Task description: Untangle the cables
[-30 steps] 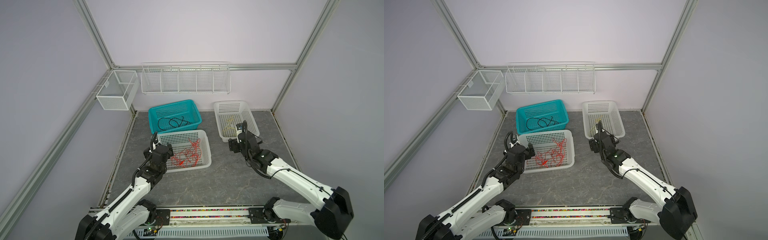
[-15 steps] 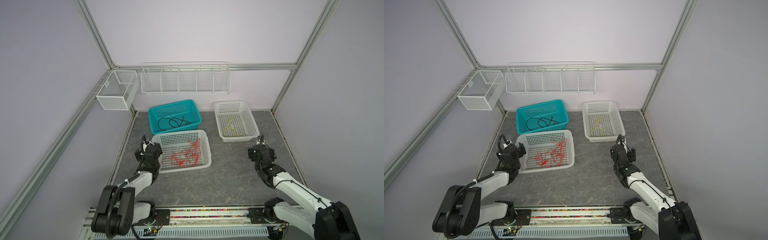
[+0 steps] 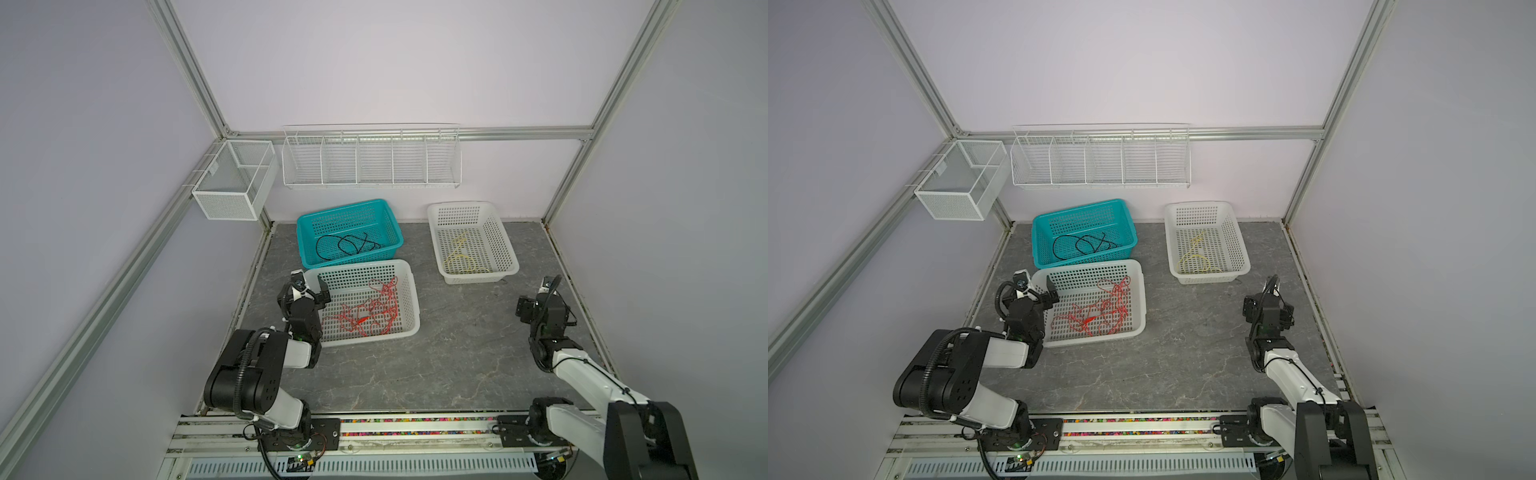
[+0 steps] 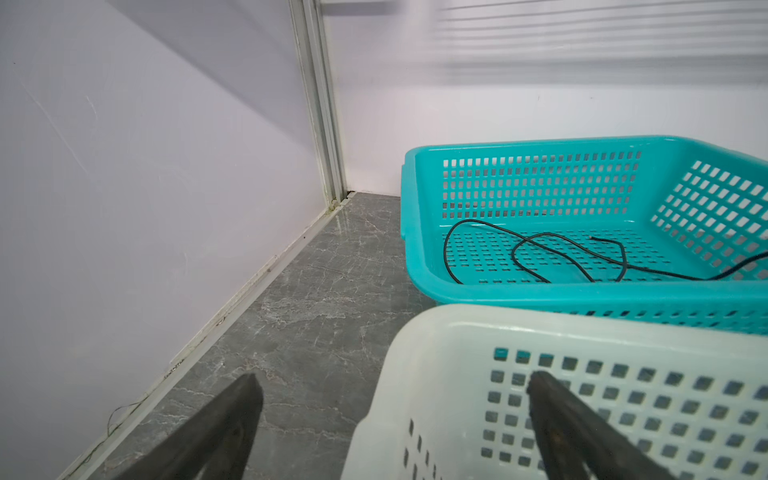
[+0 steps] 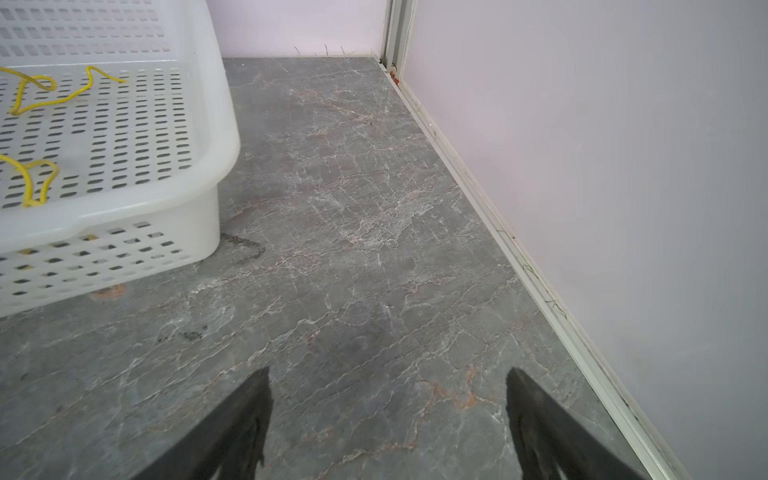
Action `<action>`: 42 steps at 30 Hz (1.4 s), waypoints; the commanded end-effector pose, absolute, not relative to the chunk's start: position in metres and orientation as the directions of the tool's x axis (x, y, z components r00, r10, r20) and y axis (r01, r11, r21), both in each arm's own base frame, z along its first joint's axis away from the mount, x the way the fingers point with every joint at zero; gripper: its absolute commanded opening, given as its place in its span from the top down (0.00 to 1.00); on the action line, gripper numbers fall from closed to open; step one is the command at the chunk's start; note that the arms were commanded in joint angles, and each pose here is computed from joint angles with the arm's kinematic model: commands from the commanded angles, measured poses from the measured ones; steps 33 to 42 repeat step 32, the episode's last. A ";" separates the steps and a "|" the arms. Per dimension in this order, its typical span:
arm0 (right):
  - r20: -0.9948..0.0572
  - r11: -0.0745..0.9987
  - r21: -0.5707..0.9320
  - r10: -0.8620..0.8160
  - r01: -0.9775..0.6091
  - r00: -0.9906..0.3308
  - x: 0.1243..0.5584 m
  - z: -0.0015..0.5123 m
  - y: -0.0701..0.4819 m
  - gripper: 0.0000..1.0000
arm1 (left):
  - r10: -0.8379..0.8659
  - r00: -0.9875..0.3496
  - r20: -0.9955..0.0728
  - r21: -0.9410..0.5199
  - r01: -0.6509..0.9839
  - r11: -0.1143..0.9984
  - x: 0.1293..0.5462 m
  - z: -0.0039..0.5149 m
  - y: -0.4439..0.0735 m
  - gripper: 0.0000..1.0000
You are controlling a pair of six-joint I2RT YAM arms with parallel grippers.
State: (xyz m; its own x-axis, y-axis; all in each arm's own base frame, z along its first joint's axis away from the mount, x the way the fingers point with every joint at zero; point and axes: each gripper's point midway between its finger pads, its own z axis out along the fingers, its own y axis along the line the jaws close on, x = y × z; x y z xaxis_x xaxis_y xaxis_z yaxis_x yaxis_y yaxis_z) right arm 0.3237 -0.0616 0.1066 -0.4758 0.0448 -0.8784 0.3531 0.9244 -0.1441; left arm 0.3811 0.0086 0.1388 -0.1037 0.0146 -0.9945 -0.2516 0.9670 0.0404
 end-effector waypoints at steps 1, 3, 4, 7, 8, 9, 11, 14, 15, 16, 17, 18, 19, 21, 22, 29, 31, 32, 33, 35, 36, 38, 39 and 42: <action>-0.912 0.959 -0.109 0.007 0.260 -0.410 0.346 0.116 -0.046 0.11 | 0.037 -0.141 -0.989 0.073 -0.255 0.964 0.384 0.127 0.010 0.00; -0.928 0.974 -0.067 0.018 0.215 -0.371 0.358 0.118 -0.037 0.11 | 0.031 -0.162 -0.986 0.073 -0.257 0.964 0.385 0.125 0.010 0.00; -0.935 0.983 -0.044 0.022 0.180 -0.353 0.364 0.119 -0.029 0.11 | 0.032 -0.165 -0.986 0.074 -0.257 0.964 0.385 0.124 0.010 0.00; -0.946 0.992 -0.049 -0.008 0.119 -0.324 0.382 0.117 -0.018 0.11 | 0.032 -0.163 -0.986 0.074 -0.259 0.963 0.386 0.125 0.010 0.00; -0.939 0.993 -0.047 -0.007 0.109 -0.343 0.389 0.109 -0.017 0.11 | 0.032 -0.160 -0.987 0.074 -0.260 0.963 0.386 0.125 0.010 0.01; -0.930 0.995 -0.053 -0.019 0.082 -0.368 0.393 0.097 -0.013 0.11 | 0.034 -0.157 -0.987 0.075 -0.261 0.962 0.386 0.126 0.010 0.01; -0.947 0.997 -0.058 -0.040 0.048 -0.320 0.394 0.096 -0.008 0.11 | 0.031 -0.163 -0.986 0.073 -0.263 0.962 0.387 0.125 0.010 0.01; -0.936 0.999 -0.051 -0.043 0.013 -0.348 0.395 0.093 -0.002 0.11 | 0.031 -0.166 -0.986 0.075 -0.266 0.961 0.388 0.125 0.011 0.01; -0.934 0.999 -0.045 -0.038 0.012 -0.356 0.395 0.092 -0.003 0.11 | 0.031 -0.168 -0.985 0.076 -0.267 0.961 0.388 0.125 0.011 0.01; -0.933 0.999 -0.042 -0.036 0.009 -0.359 0.396 0.092 -0.002 0.11 | 0.030 -0.169 -0.985 0.075 -0.268 0.961 0.388 0.125 0.011 0.01; -0.935 0.999 -0.044 -0.037 0.011 -0.353 0.396 0.093 -0.003 0.11 | 0.030 -0.171 -0.985 0.075 -0.269 0.960 0.389 0.125 0.012 0.01; -0.934 0.999 -0.043 -0.037 0.009 -0.356 0.395 0.092 -0.002 0.11 | 0.028 -0.173 -0.985 0.074 -0.269 0.960 0.389 0.125 0.012 0.01; -0.934 0.999 -0.042 -0.036 0.011 -0.357 0.395 0.092 -0.003 0.11 | 0.027 -0.171 -0.985 0.074 -0.269 0.960 0.389 0.125 0.012 0.01; -0.933 0.999 -0.043 -0.037 0.009 -0.357 0.395 0.092 -0.003 0.11 | 0.028 -0.171 -0.985 0.074 -0.269 0.960 0.389 0.125 0.012 0.01; -0.934 0.999 -0.045 -0.039 0.007 -0.355 0.395 0.092 -0.002 0.11 | 0.029 -0.172 -0.985 0.075 -0.269 0.960 0.389 0.125 0.012 0.01; -0.932 0.999 -0.043 -0.037 0.008 -0.360 0.396 0.092 -0.003 0.11 | 0.028 -0.172 -0.985 0.074 -0.269 0.960 0.389 0.125 0.012 0.01; -0.933 0.999 -0.043 -0.037 0.009 -0.359 0.395 0.092 -0.003 0.12 | 0.028 -0.171 -0.985 0.074 -0.269 0.960 0.389 0.125 0.012 0.01; -0.933 0.999 -0.043 -0.037 0.008 -0.359 0.395 0.092 -0.003 0.11 | 0.028 -0.172 -0.985 0.074 -0.269 0.960 0.389 0.125 0.012 0.01; -0.933 0.999 -0.043 -0.037 0.008 -0.359 0.395 0.092 -0.003 0.11 | 0.028 -0.172 -0.985 0.074 -0.269 0.960 0.389 0.125 0.012 0.01; -0.933 0.999 -0.043 -0.037 0.008 -0.359 0.395 0.092 -0.003 0.11 | 0.028 -0.172 -0.985 0.074 -0.269 0.960 0.389 0.125 0.012 0.01; -0.933 0.999 -0.043 -0.037 0.008 -0.359 0.395 0.092 -0.003 0.11 | 0.028 -0.172 -0.985 0.074 -0.269 0.960 0.389 0.125 0.012 0.01; -0.933 0.999 -0.043 -0.037 0.008 -0.359 0.395 0.092 -0.003 0.11 | 0.028 -0.172 -0.985 0.074 -0.269 0.960 0.389 0.125 0.012 0.01; -0.933 0.999 -0.043 -0.037 0.008 -0.359 0.395 0.092 -0.003 0.11 | 0.028 -0.172 -0.985 0.074 -0.269 0.960 0.389 0.125 0.012 0.01; -0.933 0.999 -0.043 -0.037 0.008 -0.359 0.395 0.092 -0.003 0.11 | 0.028 -0.172 -0.985 0.074 -0.269 0.960 0.389 0.125 0.012 0.01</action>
